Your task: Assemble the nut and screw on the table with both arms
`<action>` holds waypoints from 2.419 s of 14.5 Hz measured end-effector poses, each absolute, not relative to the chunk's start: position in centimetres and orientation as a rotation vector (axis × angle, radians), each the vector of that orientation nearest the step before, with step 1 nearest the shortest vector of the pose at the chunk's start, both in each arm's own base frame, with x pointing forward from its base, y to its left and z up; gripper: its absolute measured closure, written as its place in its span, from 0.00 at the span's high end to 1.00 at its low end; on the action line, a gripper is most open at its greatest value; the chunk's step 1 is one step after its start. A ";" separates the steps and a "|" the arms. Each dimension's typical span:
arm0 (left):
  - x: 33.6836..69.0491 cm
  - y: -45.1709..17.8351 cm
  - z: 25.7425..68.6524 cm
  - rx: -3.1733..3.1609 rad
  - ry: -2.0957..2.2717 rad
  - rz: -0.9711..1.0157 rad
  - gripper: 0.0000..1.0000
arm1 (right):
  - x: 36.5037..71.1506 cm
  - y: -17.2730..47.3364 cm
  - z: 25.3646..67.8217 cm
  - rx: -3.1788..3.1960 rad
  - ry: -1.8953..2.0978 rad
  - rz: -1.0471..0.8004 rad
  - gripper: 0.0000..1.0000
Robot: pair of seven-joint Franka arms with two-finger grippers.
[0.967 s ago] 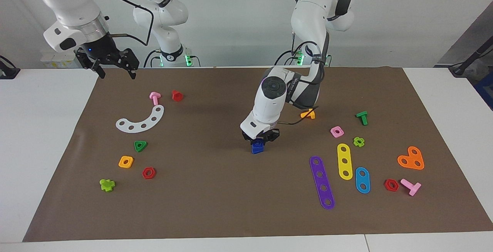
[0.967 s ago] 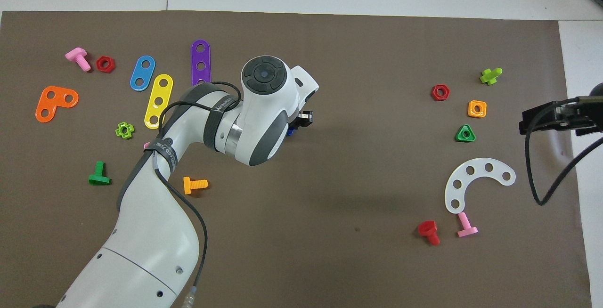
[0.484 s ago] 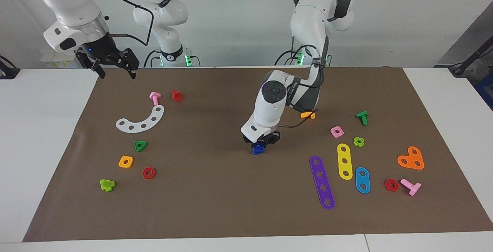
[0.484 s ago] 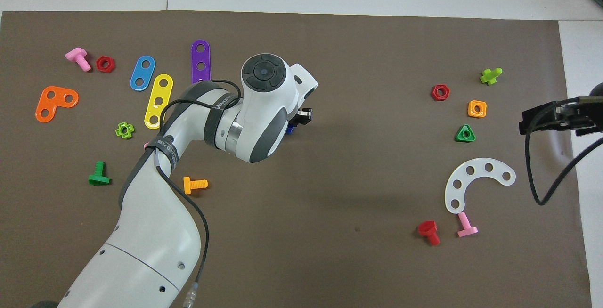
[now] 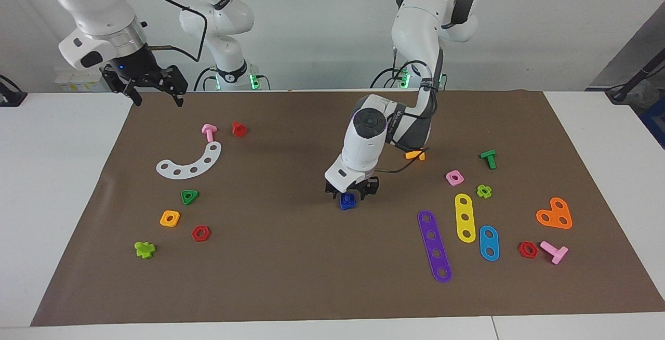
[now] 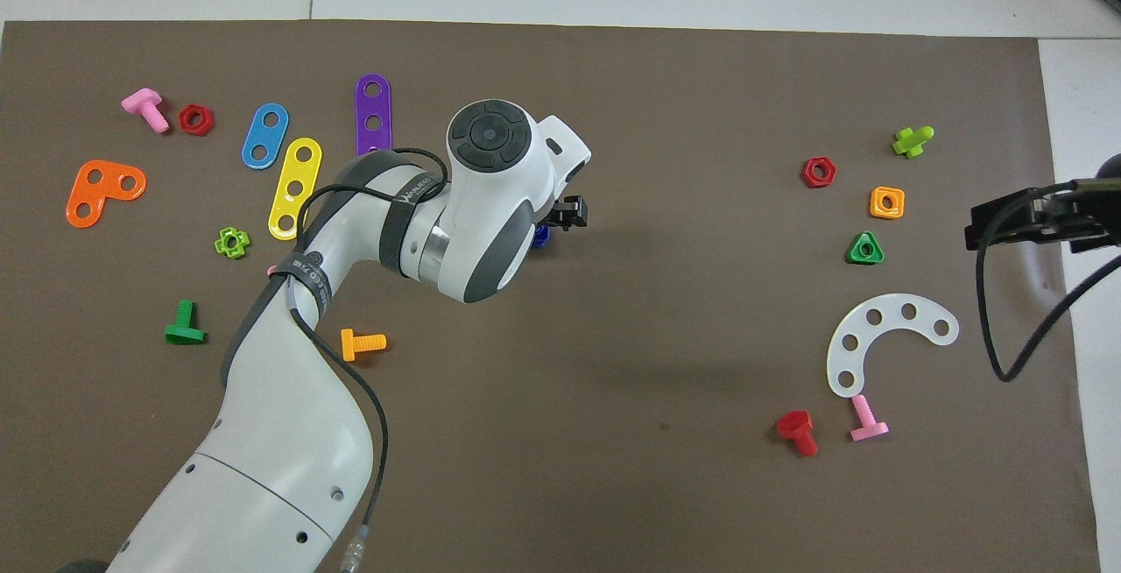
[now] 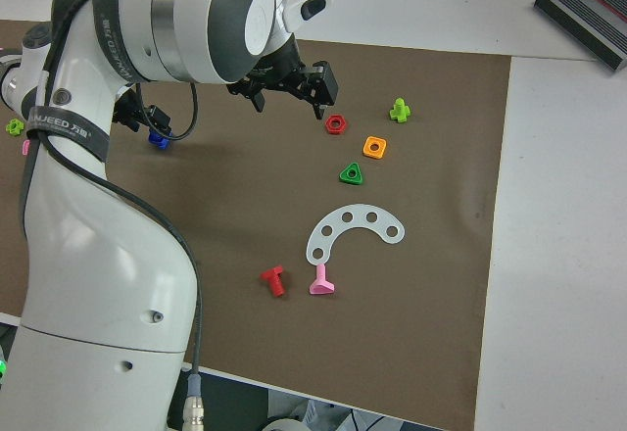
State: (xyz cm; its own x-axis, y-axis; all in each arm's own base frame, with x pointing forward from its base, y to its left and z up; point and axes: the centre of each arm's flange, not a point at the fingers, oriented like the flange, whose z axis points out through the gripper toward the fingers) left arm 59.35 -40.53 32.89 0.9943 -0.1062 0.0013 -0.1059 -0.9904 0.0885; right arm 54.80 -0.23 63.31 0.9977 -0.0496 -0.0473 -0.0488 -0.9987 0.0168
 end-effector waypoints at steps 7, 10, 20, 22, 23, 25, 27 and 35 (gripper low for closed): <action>67.1 -28.5 38.2 3.074 0.070 -0.008 1.00 | 54.8 -0.2 63.3 3.124 -0.077 -0.075 1.00; 70.4 -19.1 42.7 3.061 0.037 0.057 0.98 | 54.8 -0.2 63.3 3.124 -0.077 -0.075 1.00; 64.1 -0.5 53.0 3.108 -0.117 -0.134 0.96 | 54.8 -0.2 63.3 3.124 -0.077 -0.075 1.00; 62.2 -0.8 55.3 3.119 -0.136 -0.164 0.95 | 54.8 -0.2 63.3 3.124 -0.077 -0.075 1.00; 61.4 -0.9 56.5 3.120 -0.139 -0.165 0.96 | 54.8 -0.2 63.3 3.124 -0.077 -0.075 1.00; 59.8 -0.7 58.9 3.119 -0.138 -0.155 0.96 | 54.8 -0.2 63.3 3.124 -0.077 -0.075 1.00; 58.4 -0.5 60.5 3.137 -0.121 -0.150 0.96 | 54.8 -0.2 63.3 3.124 -0.077 -0.075 1.00; 57.8 -2.6 61.7 3.176 -0.082 -0.091 0.98 | 54.8 -0.2 63.3 3.124 -0.077 -0.075 1.00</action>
State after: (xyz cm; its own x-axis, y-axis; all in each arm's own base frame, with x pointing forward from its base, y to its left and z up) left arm 57.82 -2.64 61.73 0.9970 -0.0506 -0.0582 -0.0527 -0.9980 -0.0350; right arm 54.80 -0.23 63.31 0.9977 -0.0496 -0.0473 -0.0488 -0.9987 0.0168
